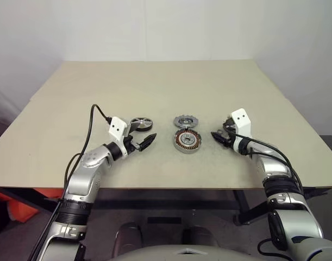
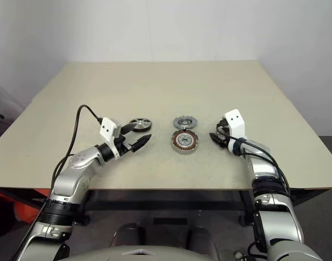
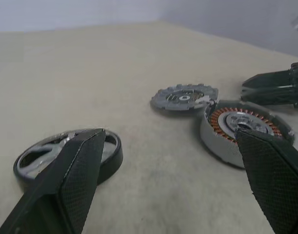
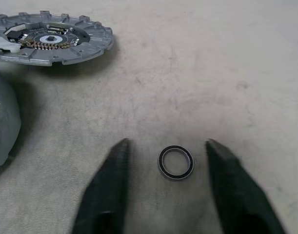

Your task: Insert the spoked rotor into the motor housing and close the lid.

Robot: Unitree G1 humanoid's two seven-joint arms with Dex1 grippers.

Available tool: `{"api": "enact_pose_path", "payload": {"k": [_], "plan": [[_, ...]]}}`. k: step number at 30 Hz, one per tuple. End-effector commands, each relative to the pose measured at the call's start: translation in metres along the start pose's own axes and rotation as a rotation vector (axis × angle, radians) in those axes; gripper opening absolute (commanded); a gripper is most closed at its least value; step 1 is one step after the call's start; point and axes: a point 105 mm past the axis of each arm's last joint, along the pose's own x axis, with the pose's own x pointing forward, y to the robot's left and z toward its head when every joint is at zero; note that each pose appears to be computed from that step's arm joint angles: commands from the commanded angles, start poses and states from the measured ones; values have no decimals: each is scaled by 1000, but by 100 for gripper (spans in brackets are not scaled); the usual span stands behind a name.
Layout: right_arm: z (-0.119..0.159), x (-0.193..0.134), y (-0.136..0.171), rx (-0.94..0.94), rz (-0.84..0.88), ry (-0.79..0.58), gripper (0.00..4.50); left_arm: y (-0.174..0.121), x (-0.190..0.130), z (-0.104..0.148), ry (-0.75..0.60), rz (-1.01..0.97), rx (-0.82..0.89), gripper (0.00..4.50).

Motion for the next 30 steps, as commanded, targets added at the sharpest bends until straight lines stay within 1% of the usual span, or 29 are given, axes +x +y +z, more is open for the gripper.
{"api": "enact_pose_path", "payload": {"k": [1, 2, 6, 9, 13, 23, 25, 27, 30], "plan": [[12, 1, -5, -43, -18, -32, 420, 1, -1, 18, -48, 2, 37, 450], [9, 1, -5, -33, -15, -22, 449, 1, -1, 17, -48, 2, 37, 450], [-3, -2, -6, 11, -16, 18, 449, 1, -1, 17, -45, 1, 40, 450], [-7, -2, -6, 59, -16, 33, 384, 1, 0, 18, -44, 0, 42, 450], [-5, -2, 0, 131, 19, 51, 251, 1, 1, 18, -45, -3, 45, 450], [-10, -3, 6, 181, 46, 102, 251, 2, 1, 18, -43, 1, 53, 450], [-10, -3, 7, 192, 48, 100, 218, 2, 1, 19, -43, 2, 55, 450], [-9, -3, 7, 195, 52, 99, 173, 2, 1, 19, -43, 1, 57, 450], [-7, -3, 10, 178, 63, 95, 65, 2, 1, 19, -43, 1, 59, 450]]}}
